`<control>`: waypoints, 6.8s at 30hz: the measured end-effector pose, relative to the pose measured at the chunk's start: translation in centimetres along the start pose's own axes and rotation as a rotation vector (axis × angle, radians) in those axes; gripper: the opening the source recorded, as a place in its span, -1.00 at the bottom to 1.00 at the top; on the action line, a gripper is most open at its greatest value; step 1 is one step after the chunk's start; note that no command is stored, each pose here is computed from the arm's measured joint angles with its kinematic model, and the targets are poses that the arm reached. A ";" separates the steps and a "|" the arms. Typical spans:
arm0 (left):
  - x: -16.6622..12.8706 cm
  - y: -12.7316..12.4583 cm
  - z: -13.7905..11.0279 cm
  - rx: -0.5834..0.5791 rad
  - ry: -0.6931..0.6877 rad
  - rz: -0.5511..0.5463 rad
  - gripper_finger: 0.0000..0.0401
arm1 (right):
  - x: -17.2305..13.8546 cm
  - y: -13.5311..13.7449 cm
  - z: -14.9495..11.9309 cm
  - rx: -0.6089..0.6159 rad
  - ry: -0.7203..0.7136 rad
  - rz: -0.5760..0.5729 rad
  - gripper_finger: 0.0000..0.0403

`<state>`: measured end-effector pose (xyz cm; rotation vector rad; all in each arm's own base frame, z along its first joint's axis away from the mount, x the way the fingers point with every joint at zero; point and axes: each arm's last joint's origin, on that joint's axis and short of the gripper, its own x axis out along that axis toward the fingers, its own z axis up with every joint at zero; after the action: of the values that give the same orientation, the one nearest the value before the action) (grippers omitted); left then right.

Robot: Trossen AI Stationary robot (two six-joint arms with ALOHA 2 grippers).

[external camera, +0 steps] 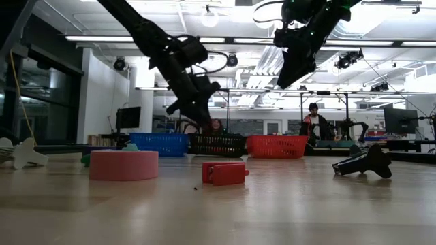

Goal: Pick and place Stapler, Stapler remover, tape
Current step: Put the top red stapler into the black bin, then put the blue staple remover into the blue bin

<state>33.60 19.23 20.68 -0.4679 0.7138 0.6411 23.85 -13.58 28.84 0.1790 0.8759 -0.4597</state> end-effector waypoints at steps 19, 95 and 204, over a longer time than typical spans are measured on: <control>0.3 -0.1 0.1 -0.121 0.078 0.026 -0.64 | 0.0 0.1 0.2 0.025 -0.017 0.037 0.03; -6.1 -0.2 -1.1 0.024 0.321 -0.027 -0.21 | 0.0 0.3 0.0 0.028 -0.001 0.083 0.04; -3.4 -3.4 1.5 0.227 0.676 0.153 -0.50 | -7.9 0.6 -3.1 -0.215 -0.027 0.153 0.04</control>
<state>34.59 16.39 24.73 -0.4205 1.4578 0.5321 17.62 -9.52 33.00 0.0414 0.8724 -0.2229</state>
